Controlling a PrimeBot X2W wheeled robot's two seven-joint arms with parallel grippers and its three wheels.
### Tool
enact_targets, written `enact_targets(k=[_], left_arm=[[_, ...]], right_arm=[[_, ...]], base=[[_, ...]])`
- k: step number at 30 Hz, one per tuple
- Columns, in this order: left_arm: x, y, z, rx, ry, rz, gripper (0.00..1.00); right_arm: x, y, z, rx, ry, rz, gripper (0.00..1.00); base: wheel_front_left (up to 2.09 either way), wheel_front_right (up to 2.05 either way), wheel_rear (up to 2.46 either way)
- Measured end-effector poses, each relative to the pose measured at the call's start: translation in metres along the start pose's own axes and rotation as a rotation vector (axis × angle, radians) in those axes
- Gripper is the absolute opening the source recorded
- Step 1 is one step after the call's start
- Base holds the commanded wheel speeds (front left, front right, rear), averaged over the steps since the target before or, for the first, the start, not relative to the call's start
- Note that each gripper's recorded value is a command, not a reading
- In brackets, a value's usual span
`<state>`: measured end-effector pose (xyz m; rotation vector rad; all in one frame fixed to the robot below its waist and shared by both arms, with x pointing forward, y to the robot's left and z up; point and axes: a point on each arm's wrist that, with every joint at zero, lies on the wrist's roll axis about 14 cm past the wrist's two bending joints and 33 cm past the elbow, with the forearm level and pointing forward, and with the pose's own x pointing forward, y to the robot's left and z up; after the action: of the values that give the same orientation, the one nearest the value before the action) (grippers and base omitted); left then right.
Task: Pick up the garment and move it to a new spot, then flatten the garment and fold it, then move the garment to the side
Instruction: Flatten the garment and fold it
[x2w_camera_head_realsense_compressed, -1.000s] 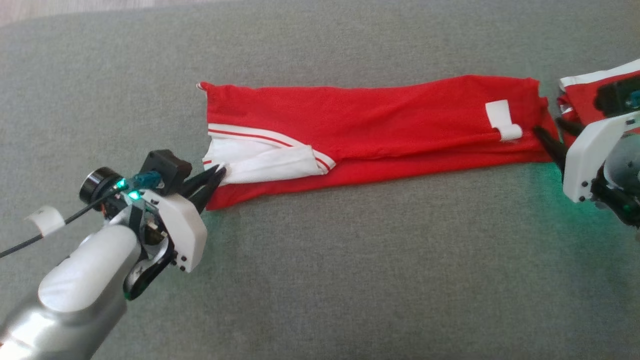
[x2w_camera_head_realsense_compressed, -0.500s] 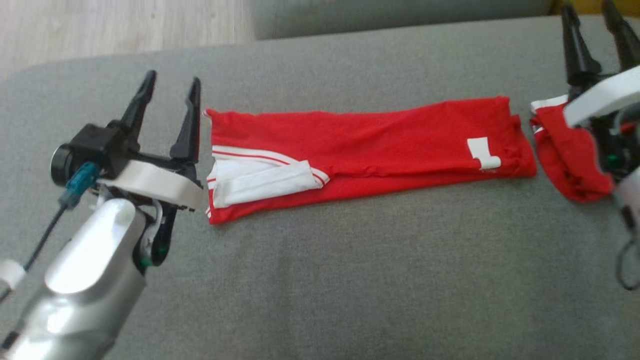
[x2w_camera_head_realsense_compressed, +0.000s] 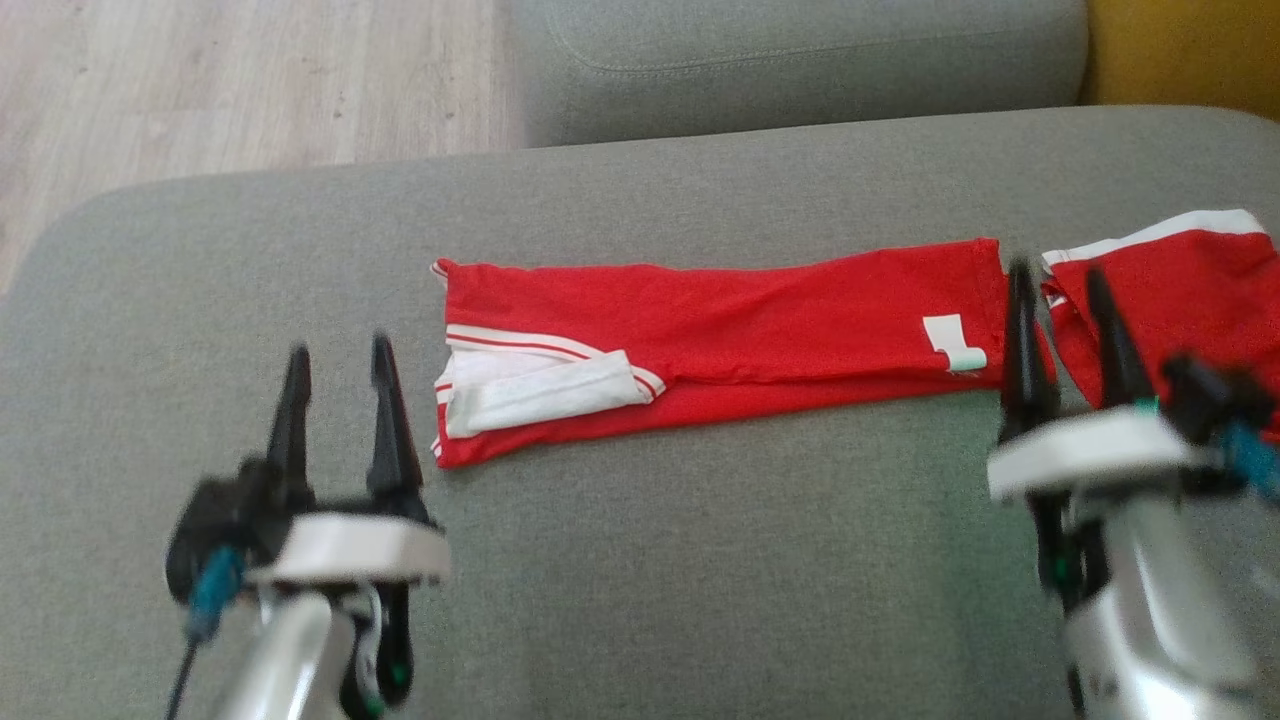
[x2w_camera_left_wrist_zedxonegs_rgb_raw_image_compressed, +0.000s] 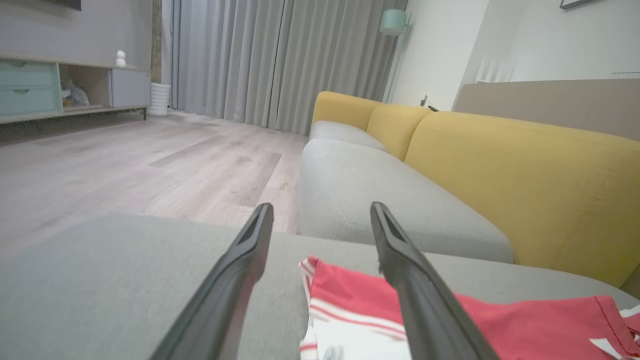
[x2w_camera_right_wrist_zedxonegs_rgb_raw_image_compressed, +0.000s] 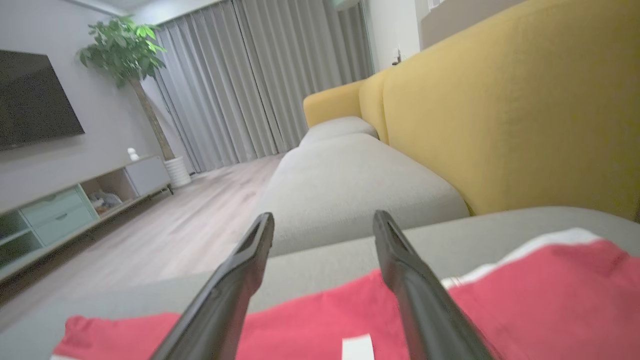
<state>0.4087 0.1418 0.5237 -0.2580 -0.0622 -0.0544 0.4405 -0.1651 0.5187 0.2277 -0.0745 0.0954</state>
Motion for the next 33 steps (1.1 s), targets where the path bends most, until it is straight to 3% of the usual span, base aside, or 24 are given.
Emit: enact_targets(k=[4,8,14,21,27,33], left_arm=[[-0.021,0.01,-0.026,-0.022,0.06,0.042,1.0],[-0.022,0.014,-0.03,-0.028,0.062,0.044,1.0],[-0.018,0.021,-0.035,-0.016,0.067,0.048,1.0],[0.003,0.022,-0.037,0.005,0.062,0.026,1.0],[0.013,0.031,-0.048,0.007,0.088,0.041,1.0],[0.017,0.036,-0.056,0.005,0.107,0.053,1.0]], right_arm=[[-0.03,-0.006,-0.031,-0.029,0.081,-0.022,1.0],[-0.037,0.005,-0.043,-0.006,0.109,0.004,1.0],[-0.028,-0.001,-0.046,-0.016,0.113,-0.01,1.0],[0.008,-0.031,-0.048,-0.083,0.137,-0.086,1.0],[0.023,-0.068,-0.092,-0.078,0.33,-0.204,1.0],[0.015,-0.077,-0.14,-0.076,0.513,-0.243,1.0]], base=[[0.0,0.0,0.0],[0.0,0.0,0.0],[0.0,0.0,0.0],[0.0,0.0,0.0],[0.0,0.0,0.0],[0.0,0.0,0.0]])
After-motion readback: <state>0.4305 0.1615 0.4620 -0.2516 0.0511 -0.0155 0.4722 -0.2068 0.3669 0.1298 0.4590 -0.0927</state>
